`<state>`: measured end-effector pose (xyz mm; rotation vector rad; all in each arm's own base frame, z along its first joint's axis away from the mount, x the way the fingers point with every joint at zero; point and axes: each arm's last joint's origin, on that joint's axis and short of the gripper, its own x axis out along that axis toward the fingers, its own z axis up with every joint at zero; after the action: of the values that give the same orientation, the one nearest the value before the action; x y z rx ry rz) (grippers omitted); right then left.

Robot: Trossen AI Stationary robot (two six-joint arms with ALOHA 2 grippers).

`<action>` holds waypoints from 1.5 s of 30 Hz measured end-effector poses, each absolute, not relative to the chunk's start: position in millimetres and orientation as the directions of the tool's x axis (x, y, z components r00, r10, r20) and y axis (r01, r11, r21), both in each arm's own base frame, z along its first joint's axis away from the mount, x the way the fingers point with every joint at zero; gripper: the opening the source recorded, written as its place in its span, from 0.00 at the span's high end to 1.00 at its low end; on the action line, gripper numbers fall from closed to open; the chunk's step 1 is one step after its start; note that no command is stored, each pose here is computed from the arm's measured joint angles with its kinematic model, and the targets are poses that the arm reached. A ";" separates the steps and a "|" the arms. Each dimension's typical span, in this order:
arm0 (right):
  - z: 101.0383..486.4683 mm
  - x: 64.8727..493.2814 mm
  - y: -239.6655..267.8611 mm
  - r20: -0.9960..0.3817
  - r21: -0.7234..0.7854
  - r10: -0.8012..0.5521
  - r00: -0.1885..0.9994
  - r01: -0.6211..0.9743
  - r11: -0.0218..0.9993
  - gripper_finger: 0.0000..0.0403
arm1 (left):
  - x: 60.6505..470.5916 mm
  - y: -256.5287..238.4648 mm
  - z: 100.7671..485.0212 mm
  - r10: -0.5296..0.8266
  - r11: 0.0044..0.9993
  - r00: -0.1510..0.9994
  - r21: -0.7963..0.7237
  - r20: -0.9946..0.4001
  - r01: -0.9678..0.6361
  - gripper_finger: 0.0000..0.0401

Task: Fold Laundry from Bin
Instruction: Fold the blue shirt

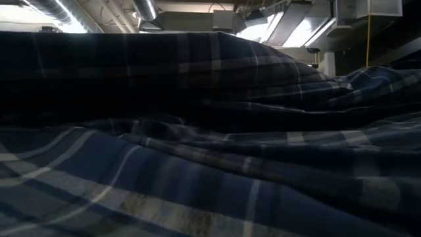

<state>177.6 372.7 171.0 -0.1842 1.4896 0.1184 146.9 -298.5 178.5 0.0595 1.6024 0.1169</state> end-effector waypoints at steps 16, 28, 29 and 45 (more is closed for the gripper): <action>167.5 180.2 376.9 -0.993 -0.025 -0.002 0.115 -0.200 0.979 0.53 | 147.3 -298.9 178.4 0.106 0.994 -0.033 0.107 -0.994 -0.035 1.00; 159.7 183.7 376.2 -0.996 -0.029 -0.014 0.089 -0.166 0.986 0.77 | 147.4 -298.8 178.4 0.106 0.990 -0.032 0.108 -0.994 -0.085 1.00; 159.7 185.8 375.4 -0.996 -0.027 -0.012 0.090 -0.167 0.986 0.82 | 147.4 -298.9 178.4 0.106 0.990 -0.032 0.108 -0.994 -0.085 1.00; 230.3 217.2 343.3 -0.968 -0.251 -0.245 0.055 -0.162 0.954 0.98 | 144.3 -299.4 178.7 0.067 0.993 -0.131 0.079 -0.989 -0.089 1.00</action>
<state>217.2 343.3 230.3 -0.3286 1.5235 -0.0645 144.3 -299.4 178.7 -0.0162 1.6973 0.1341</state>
